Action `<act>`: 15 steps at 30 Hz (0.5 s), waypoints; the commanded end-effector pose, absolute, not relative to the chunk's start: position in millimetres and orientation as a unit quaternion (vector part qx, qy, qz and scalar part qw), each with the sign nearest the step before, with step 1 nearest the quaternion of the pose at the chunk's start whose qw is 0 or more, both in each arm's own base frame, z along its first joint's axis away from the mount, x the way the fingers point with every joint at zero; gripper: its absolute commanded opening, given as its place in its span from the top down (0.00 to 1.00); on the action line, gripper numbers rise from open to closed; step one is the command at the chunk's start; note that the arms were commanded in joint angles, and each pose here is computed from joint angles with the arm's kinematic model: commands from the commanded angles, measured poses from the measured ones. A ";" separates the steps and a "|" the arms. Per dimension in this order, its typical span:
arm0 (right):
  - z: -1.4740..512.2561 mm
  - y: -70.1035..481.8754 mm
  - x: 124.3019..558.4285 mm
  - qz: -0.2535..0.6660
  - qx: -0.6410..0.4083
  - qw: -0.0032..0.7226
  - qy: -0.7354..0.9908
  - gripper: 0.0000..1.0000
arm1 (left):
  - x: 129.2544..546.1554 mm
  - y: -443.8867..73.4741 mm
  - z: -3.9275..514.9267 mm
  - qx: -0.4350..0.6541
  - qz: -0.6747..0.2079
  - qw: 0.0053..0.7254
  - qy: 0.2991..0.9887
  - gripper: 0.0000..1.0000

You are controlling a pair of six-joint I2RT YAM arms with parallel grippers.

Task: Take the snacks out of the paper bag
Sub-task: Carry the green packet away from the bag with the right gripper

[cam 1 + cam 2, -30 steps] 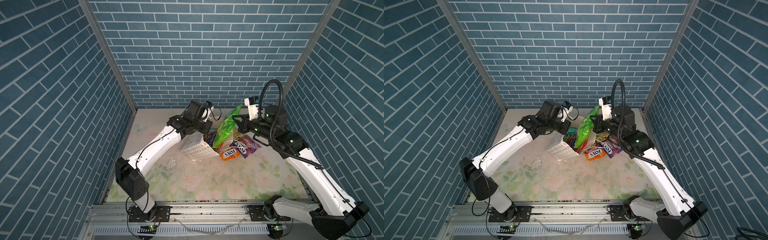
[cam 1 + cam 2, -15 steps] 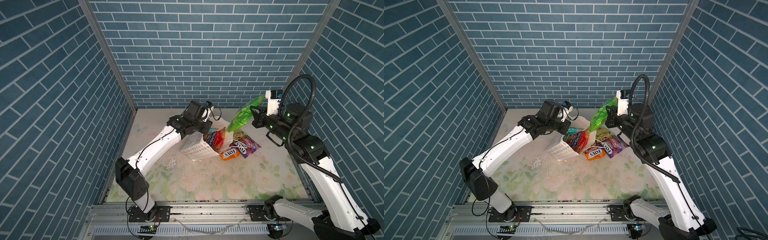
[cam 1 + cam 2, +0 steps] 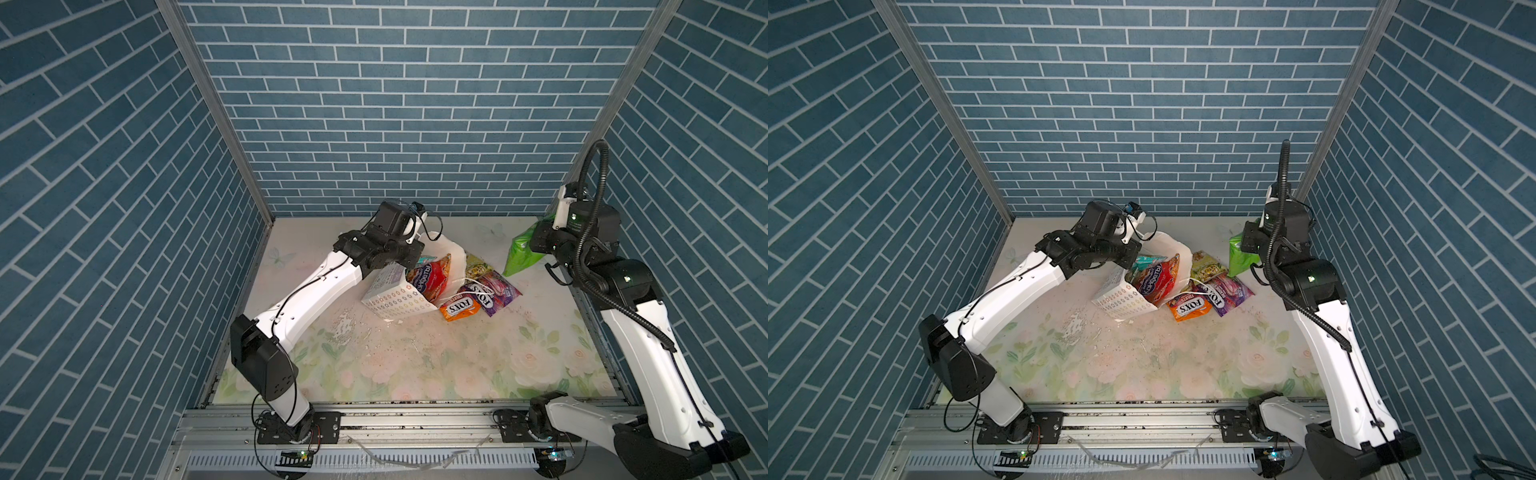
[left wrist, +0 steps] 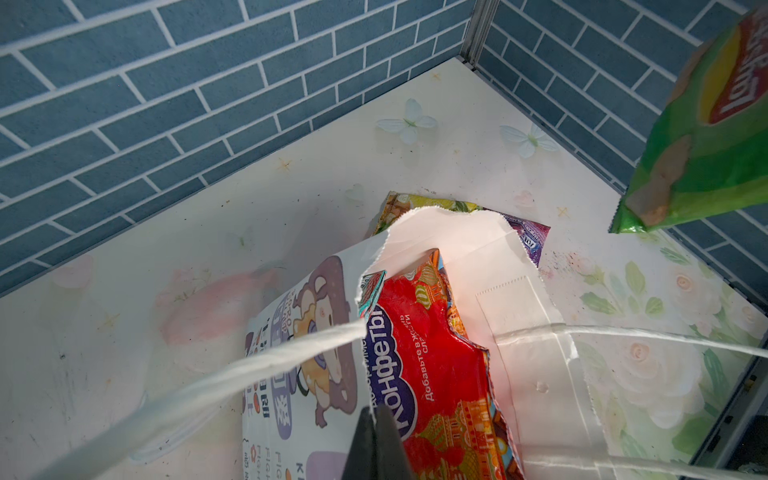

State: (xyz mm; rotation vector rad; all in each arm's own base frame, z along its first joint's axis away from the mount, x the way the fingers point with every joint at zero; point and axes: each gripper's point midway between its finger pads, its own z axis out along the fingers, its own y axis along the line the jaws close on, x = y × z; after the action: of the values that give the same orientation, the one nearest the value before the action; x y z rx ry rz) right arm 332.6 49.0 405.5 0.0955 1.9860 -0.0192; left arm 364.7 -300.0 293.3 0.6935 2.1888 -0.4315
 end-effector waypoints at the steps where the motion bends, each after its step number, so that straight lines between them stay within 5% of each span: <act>1: 369.3 26.6 332.2 -0.064 0.067 0.489 0.867 1.00 | 367.3 -293.3 305.5 0.272 -0.165 0.410 0.855 1.00; 15: 286.5 -15.6 288.2 -0.194 0.071 0.268 0.941 1.00 | 368.6 -297.1 300.7 0.277 -0.171 0.403 0.856 1.00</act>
State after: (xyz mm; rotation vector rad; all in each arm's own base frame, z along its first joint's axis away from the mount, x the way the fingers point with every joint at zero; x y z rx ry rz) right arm 313.0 1.0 291.0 0.1535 2.4486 -0.4040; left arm 365.4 -299.1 293.3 0.6958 2.1880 -0.4322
